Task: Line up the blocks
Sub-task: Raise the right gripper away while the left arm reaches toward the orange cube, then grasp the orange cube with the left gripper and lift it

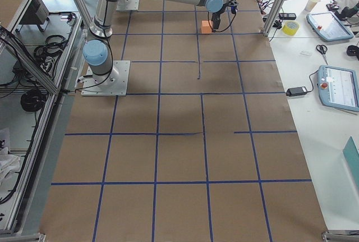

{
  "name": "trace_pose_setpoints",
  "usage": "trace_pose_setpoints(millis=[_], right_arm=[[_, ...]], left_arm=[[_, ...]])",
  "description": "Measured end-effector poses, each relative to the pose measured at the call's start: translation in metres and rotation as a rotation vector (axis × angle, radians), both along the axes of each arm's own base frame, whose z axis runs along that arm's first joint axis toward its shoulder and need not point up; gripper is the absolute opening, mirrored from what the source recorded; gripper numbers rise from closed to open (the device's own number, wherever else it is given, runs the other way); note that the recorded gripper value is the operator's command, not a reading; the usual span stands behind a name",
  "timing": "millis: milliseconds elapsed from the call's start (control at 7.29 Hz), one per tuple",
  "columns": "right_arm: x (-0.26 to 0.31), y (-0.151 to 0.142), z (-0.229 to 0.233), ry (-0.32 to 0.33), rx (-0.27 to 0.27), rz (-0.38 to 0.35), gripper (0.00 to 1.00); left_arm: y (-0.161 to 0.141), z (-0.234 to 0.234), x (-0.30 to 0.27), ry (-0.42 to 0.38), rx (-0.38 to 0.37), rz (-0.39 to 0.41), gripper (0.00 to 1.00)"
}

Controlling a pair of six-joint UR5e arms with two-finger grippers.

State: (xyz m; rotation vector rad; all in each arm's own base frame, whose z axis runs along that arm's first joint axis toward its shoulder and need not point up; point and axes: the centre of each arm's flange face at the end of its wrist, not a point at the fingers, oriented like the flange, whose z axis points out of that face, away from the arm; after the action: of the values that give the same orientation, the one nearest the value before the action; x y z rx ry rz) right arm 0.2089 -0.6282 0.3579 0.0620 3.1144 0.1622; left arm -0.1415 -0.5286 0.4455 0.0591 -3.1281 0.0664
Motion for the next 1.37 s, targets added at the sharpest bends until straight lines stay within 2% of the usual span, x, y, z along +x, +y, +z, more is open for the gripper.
trace_pose_setpoints(millis=[137,412,686,824,961,1373], right_arm=[[-0.025,0.017,0.034,-0.001,-0.006,-0.005,1.0],[-0.042,0.075,0.102,-0.008,-0.083,-0.012,1.0],[-0.039,0.143,0.146,-0.024,-0.157,0.023,1.0],[-0.034,0.16,0.159,-0.026,-0.184,0.047,1.0],[-0.031,0.168,0.167,-0.014,-0.191,0.063,1.0],[-0.031,0.161,0.16,0.012,-0.147,0.073,1.0]], left_arm=[[-0.024,-0.043,0.0,0.001,-0.012,0.005,1.0],[-0.065,-0.12,0.0,0.001,-0.041,0.001,1.0],[-0.088,-0.165,-0.006,0.006,-0.032,0.057,1.0],[-0.097,-0.173,-0.024,0.01,-0.036,0.075,1.0],[-0.102,-0.174,-0.056,0.014,-0.048,0.059,1.0],[-0.101,-0.19,-0.142,0.042,-0.097,0.074,1.0]])
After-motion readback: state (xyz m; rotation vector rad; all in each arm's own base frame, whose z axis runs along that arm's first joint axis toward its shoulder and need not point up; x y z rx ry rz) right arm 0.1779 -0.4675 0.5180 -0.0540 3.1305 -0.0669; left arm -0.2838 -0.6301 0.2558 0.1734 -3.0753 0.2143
